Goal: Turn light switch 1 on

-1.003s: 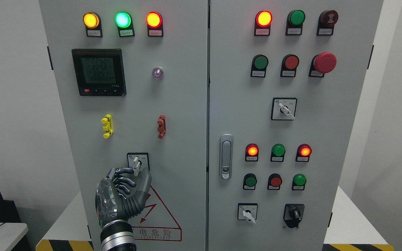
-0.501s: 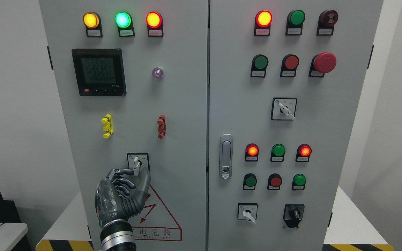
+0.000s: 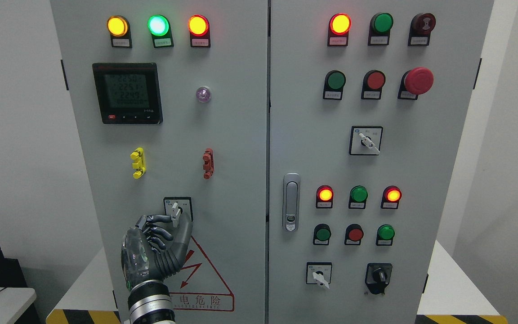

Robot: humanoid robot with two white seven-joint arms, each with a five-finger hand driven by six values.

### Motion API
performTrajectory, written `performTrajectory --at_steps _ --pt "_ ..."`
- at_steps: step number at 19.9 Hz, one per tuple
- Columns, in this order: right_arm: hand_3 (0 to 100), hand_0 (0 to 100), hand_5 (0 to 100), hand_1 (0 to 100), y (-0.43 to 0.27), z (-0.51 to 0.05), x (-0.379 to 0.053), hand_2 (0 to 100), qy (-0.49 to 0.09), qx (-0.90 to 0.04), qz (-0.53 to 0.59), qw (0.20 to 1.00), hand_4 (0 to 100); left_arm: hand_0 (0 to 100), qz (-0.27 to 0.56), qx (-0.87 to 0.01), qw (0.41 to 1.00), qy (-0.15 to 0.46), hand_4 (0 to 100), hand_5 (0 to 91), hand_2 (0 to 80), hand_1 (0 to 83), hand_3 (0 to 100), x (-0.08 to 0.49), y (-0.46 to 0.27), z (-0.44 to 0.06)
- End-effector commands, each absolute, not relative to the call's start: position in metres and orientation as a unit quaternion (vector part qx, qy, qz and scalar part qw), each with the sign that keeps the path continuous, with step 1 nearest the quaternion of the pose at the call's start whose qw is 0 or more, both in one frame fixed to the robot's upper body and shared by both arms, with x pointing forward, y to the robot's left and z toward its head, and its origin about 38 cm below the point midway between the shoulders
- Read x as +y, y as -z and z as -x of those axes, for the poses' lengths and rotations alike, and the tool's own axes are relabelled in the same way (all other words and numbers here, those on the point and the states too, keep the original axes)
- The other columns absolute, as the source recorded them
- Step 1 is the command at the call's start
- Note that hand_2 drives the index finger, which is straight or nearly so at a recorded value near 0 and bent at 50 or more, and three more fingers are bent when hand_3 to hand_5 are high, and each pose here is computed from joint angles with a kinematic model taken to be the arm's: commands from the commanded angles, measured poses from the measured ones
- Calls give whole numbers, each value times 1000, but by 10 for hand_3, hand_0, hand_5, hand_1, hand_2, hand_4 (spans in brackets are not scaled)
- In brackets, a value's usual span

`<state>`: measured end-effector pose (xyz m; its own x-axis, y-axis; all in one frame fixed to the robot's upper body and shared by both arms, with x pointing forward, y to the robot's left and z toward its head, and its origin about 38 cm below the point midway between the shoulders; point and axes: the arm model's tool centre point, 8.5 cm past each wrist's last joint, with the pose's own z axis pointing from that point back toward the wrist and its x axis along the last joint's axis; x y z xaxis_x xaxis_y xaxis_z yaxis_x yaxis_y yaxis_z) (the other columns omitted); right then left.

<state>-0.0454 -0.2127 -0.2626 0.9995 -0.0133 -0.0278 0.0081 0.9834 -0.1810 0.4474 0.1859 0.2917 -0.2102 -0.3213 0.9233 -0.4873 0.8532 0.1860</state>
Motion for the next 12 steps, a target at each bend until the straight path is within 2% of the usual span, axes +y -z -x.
performTrajectory --at_steps 1,12 --pt "0 120 0 389 263 45 -212 0 -8 12 90 996 0 213 -258 -777 569 -79 914 883 512 557 846 187 -296 -448" --pt "0 120 0 389 263 45 -212 0 -8 12 90 996 0 212 -259 -772 575 -79 920 884 543 548 859 188 -295 -449"
